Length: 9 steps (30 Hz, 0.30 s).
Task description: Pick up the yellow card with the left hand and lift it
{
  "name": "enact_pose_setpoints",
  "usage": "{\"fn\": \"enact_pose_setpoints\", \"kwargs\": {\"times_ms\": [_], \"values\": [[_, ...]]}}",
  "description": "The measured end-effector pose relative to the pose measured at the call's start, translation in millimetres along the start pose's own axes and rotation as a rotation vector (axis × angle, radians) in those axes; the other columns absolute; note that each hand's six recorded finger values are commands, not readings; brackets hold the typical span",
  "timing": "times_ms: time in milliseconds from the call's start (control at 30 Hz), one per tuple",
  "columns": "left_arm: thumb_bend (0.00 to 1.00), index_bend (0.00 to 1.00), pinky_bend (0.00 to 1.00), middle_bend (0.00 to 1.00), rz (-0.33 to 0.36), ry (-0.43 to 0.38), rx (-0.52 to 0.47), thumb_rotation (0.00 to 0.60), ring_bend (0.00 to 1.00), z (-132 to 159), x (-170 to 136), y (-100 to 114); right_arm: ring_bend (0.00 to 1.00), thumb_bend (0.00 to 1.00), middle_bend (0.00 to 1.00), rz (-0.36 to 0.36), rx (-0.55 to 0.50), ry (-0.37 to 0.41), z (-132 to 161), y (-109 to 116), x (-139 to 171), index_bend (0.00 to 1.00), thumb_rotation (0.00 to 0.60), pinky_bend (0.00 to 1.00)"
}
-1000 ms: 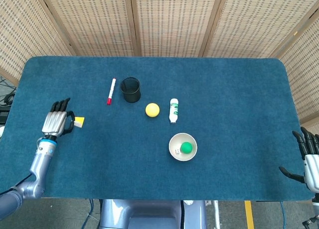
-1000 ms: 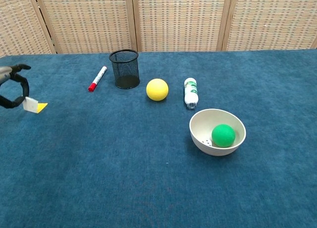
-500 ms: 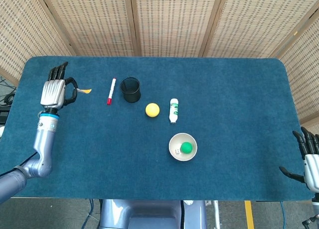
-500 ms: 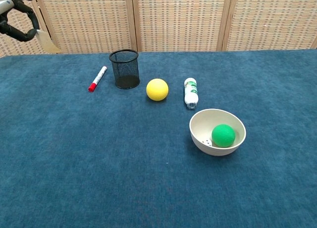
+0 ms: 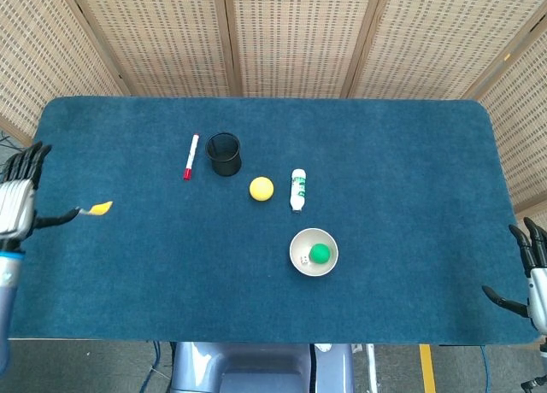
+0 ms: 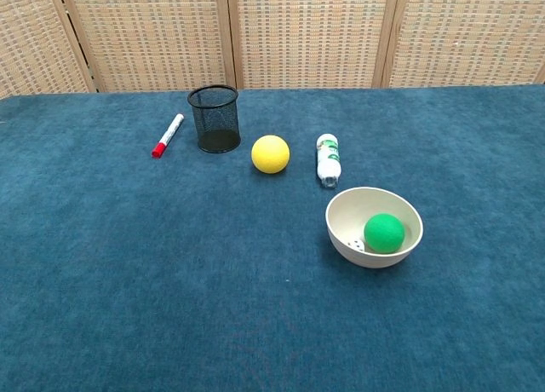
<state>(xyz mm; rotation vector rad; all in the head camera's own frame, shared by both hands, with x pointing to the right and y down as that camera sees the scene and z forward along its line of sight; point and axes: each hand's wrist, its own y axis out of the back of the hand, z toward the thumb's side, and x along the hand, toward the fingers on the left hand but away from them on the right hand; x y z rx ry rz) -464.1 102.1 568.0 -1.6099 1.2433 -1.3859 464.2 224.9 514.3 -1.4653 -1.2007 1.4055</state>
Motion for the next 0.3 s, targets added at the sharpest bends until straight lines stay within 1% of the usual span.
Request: {"fn": "enact_pose_setpoints", "kwargs": {"times_ms": [133,200,300], "values": [[0.00,0.00,0.00,0.00,0.019,-0.003,-0.006,0.600,0.00,-12,-35,5,0.00,0.00,0.00,-0.019,-0.009,0.005,0,5,3,0.05,0.600,0.00],[0.00,0.00,0.00,0.00,0.001,0.003,-0.008,0.600,0.00,-19,-58,3,0.00,0.00,0.00,-0.028,-0.012,0.007,0,8,4,0.05,0.600,0.00],[0.00,0.00,0.00,0.00,-0.045,0.032,-0.007,0.600,0.00,-29,-88,-4,0.00,0.00,0.00,-0.035,-0.015,0.010,0,10,6,0.05,0.600,0.00]]}}
